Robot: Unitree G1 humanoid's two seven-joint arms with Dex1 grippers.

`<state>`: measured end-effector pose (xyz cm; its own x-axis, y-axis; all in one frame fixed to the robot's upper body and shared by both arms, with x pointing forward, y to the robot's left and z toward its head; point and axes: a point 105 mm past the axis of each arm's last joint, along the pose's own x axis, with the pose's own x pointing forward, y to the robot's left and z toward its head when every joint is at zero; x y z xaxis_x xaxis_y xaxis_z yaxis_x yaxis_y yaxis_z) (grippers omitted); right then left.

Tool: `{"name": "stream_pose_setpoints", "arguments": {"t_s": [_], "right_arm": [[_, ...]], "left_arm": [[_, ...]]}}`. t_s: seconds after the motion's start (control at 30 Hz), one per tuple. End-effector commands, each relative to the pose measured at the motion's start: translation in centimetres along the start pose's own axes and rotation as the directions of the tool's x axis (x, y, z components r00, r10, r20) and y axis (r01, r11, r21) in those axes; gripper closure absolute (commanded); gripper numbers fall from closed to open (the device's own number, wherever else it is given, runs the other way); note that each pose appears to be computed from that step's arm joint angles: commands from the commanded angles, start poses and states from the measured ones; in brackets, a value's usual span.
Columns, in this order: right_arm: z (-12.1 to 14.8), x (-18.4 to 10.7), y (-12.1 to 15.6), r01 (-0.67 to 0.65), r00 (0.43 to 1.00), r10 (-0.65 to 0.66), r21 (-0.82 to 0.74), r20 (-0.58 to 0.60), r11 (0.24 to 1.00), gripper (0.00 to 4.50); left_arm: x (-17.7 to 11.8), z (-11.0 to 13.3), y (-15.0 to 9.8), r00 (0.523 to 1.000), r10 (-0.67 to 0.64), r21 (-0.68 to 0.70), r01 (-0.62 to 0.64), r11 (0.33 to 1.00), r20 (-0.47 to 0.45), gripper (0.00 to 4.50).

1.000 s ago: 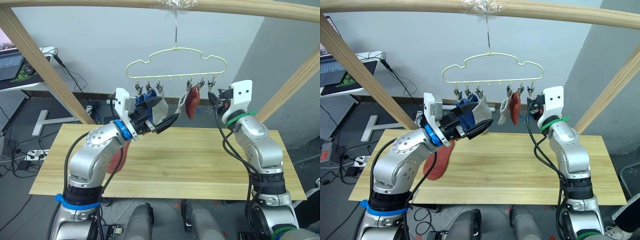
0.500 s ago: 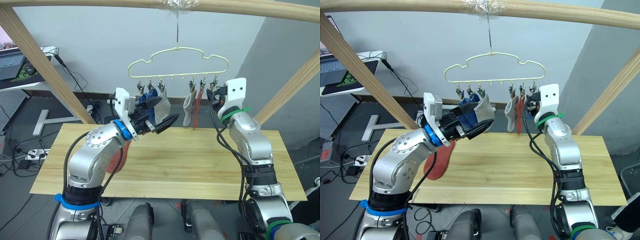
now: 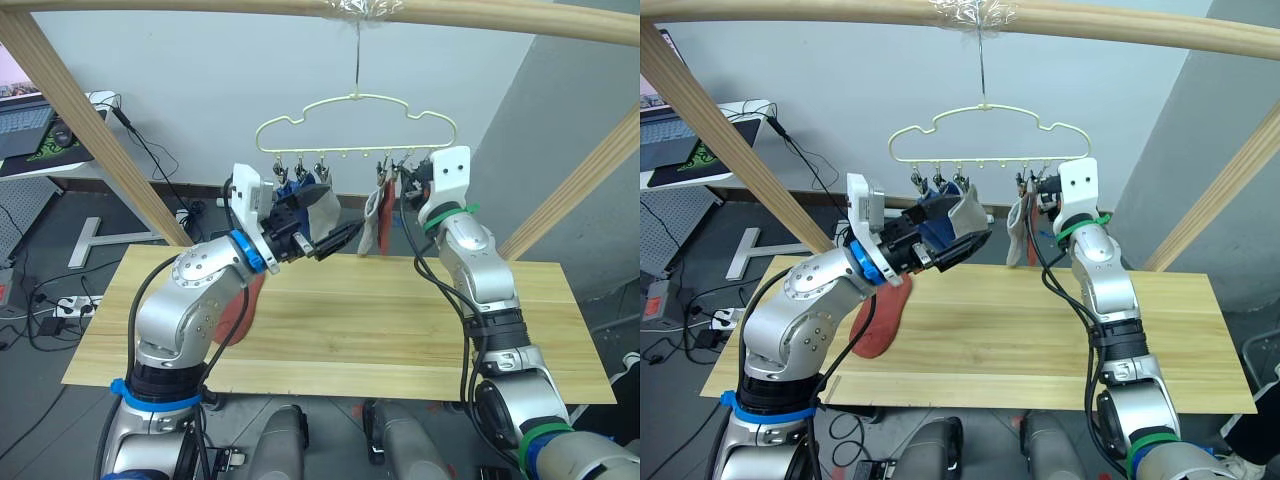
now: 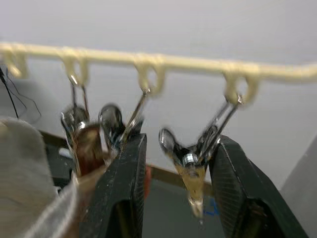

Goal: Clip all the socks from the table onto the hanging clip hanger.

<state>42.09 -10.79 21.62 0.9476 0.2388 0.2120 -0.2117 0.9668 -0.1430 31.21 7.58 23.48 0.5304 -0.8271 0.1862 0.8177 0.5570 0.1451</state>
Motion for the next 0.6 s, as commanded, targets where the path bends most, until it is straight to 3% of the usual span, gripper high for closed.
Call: {"name": "stream_pose_setpoints", "arguments": {"t_s": [0.03, 0.6], "right_arm": [[1.74, 0.22, -0.16, 0.009, 0.998, -0.009, -0.006, 0.064, 1.0, 2.64], [1.84, 0.53, -0.1, 0.011, 0.998, -0.012, 0.011, 0.065, 1.0, 2.64]], "left_arm": [[-0.08, 1.35, -0.4, 0.999, -0.01, 0.034, 0.009, 0.999, 0.039, 0.0], [0.29, 2.33, -0.46, 0.997, -0.009, 0.039, 0.006, 0.999, 0.075, 0.0]]}}
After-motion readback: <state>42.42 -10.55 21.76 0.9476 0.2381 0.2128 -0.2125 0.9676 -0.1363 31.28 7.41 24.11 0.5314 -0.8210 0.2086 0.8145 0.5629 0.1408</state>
